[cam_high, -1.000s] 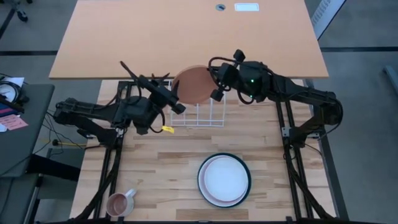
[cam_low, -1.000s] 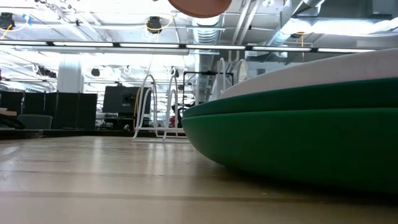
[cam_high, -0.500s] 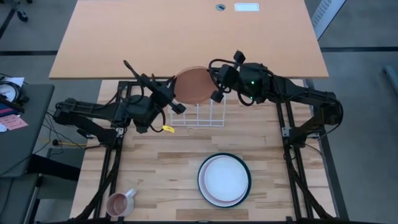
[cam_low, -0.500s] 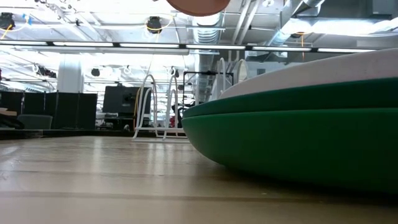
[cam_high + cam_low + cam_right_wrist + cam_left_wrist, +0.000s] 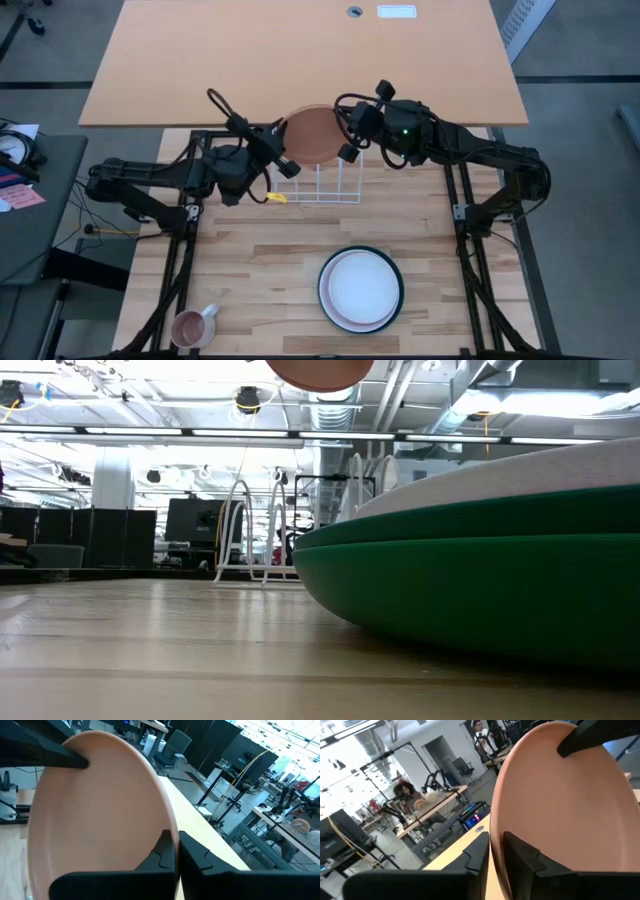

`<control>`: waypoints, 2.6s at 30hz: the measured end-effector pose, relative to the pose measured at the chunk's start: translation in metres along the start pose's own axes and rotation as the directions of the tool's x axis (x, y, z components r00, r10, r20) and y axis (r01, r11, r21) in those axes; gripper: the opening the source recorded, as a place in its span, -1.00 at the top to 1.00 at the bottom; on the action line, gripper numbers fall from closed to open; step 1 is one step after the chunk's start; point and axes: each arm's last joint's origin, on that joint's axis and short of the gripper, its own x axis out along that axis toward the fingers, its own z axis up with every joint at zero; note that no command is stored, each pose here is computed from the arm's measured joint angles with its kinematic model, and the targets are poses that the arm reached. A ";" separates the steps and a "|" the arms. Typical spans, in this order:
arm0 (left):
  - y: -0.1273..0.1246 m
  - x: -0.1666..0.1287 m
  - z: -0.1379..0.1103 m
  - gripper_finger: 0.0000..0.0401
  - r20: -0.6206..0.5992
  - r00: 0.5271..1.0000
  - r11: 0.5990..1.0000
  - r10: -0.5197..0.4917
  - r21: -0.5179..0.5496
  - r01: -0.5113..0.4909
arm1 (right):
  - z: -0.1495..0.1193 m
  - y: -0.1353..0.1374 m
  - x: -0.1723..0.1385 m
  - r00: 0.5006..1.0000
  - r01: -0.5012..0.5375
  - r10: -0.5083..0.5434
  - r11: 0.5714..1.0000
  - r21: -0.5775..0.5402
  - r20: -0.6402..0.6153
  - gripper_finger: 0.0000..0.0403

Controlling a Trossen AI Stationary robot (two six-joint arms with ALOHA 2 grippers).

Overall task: Sort dishes
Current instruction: Put the light orange plate in the dish rack

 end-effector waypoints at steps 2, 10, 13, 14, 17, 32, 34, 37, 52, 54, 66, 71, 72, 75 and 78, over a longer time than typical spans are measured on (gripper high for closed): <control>0.001 0.000 0.000 0.93 -0.002 1.000 1.000 0.010 -0.001 -0.010 | 0.000 0.000 0.000 1.000 0.000 0.000 1.000 -0.001 -0.001 0.97; 0.003 0.001 0.004 0.98 0.010 0.999 0.990 0.037 0.133 -0.038 | -0.005 0.007 -0.005 0.998 -0.032 0.031 0.999 -0.030 -0.055 0.76; 0.006 0.004 0.007 0.99 0.031 0.999 0.949 0.035 0.311 -0.043 | -0.004 0.011 -0.012 0.995 0.035 -0.042 0.997 -0.075 -0.087 0.56; 0.007 0.005 0.008 0.99 0.054 0.998 0.926 0.015 0.376 -0.035 | -0.003 0.008 -0.018 0.992 0.070 -0.078 0.993 -0.093 -0.094 0.49; 0.010 0.008 0.013 0.99 0.121 0.992 0.834 -0.036 0.551 -0.037 | 0.001 0.003 -0.037 0.979 0.153 -0.168 0.980 -0.130 -0.117 0.30; 0.036 0.048 -0.011 1.00 0.182 0.897 0.297 -0.403 0.953 -0.060 | -0.054 -0.005 -0.157 0.950 -0.055 0.077 0.995 0.079 -0.303 -0.09; 0.051 0.051 -0.012 1.00 0.208 0.879 0.336 -0.429 0.940 -0.059 | -0.065 0.002 -0.165 0.948 -0.091 0.116 0.991 0.095 -0.297 -0.08; 0.078 0.052 -0.018 1.00 0.231 0.847 0.370 -0.479 0.928 -0.044 | -0.079 0.012 -0.174 0.944 -0.138 0.164 0.984 0.110 -0.287 -0.08; 0.161 0.059 -0.033 1.00 0.461 0.578 0.450 -0.673 0.876 -0.175 | -0.104 0.039 -0.163 0.962 -0.109 0.143 0.982 0.154 -0.232 -0.08; 0.160 0.070 -0.042 1.00 0.401 0.610 0.437 -0.683 0.894 -0.097 | -0.105 0.038 -0.161 0.962 -0.101 0.131 0.986 0.135 -0.238 -0.08; 0.142 0.101 -0.078 1.00 0.210 0.509 0.334 -0.835 0.928 0.164 | -0.105 0.036 -0.157 0.962 -0.111 0.115 0.993 0.032 -0.247 -0.08; 0.136 0.107 -0.085 1.00 0.176 0.474 0.313 -0.863 0.922 0.228 | -0.104 0.036 -0.157 0.963 -0.125 0.120 0.992 -0.006 -0.240 -0.08; 0.136 0.107 -0.087 1.00 0.165 0.470 0.303 -0.867 0.924 0.235 | -0.104 0.036 -0.157 0.963 -0.125 0.119 0.992 -0.007 -0.240 -0.08; 0.135 0.108 -0.089 1.00 0.146 0.470 0.283 -0.871 0.930 0.235 | -0.104 0.036 -0.157 0.963 -0.129 0.119 0.991 -0.026 -0.240 -0.08; 0.136 0.109 -0.090 1.00 0.144 0.474 0.278 -0.869 0.934 0.226 | -0.104 0.036 -0.157 0.964 -0.131 0.119 0.991 -0.038 -0.240 -0.08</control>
